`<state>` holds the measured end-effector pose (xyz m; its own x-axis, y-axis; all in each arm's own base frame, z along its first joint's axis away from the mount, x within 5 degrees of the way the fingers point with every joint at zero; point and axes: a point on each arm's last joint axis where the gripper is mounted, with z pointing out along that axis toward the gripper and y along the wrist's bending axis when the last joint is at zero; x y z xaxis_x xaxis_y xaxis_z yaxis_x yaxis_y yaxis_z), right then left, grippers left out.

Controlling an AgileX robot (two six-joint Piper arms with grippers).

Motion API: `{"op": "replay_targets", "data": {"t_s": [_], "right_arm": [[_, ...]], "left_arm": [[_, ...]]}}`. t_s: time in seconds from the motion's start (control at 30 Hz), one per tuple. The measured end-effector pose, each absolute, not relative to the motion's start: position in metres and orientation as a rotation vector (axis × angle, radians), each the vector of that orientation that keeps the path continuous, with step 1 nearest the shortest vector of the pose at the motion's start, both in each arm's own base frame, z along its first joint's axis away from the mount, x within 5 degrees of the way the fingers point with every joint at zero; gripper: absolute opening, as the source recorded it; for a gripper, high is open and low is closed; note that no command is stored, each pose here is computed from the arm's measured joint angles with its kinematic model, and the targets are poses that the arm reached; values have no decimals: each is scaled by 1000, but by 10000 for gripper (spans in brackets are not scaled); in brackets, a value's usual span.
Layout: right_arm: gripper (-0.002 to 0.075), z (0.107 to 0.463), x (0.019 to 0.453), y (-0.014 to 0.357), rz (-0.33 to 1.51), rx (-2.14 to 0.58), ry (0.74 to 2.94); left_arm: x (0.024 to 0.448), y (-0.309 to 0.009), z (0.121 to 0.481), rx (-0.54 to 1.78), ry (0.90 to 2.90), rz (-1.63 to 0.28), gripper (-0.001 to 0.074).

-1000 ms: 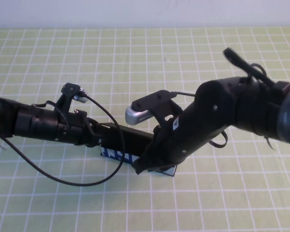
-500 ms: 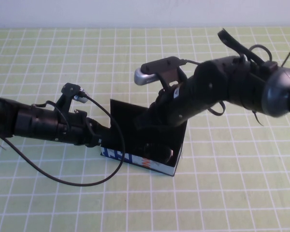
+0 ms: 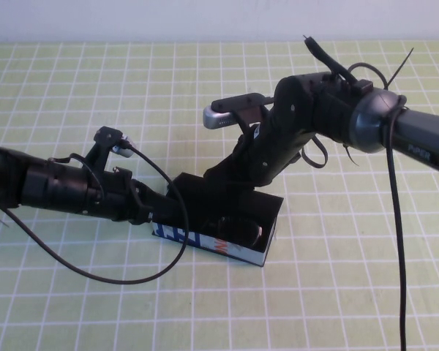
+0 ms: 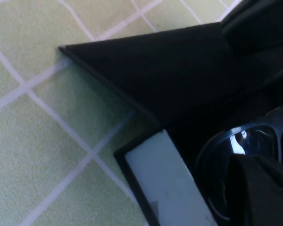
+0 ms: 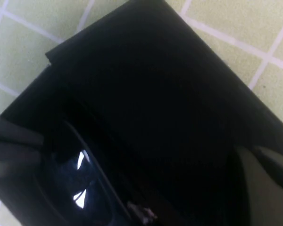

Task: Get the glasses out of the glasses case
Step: Pick up the glasses from the glasses case

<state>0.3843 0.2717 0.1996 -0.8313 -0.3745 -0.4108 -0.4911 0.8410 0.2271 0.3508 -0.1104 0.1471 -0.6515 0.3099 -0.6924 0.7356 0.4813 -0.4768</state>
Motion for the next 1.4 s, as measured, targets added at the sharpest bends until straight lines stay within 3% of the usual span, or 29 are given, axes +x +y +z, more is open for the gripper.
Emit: {"op": "replay_targets", "data": {"t_s": [0.27,0.63,0.77,0.93,1.03,1.4], "right_arm": [[-16,217,382,274,464,-803,2685],[-13,260,365,282,619,-1276,2542],[52,260,360,288,606,-1370,2491],[215,259,347,303,519,-1522,2415],[276,254,343,308,449,-1582,2400],[299,230,348,311,363,-1637,2432]], "left_arm": [[351,-110,147,863,2206,-1069,-4],[352,-110,151,851,2198,-1052,-4],[353,-110,154,836,2190,-1045,-4],[353,-110,154,835,2188,-1044,-4],[353,-110,155,821,2195,-1051,-4],[361,-85,156,658,2225,-1045,-4]]}}
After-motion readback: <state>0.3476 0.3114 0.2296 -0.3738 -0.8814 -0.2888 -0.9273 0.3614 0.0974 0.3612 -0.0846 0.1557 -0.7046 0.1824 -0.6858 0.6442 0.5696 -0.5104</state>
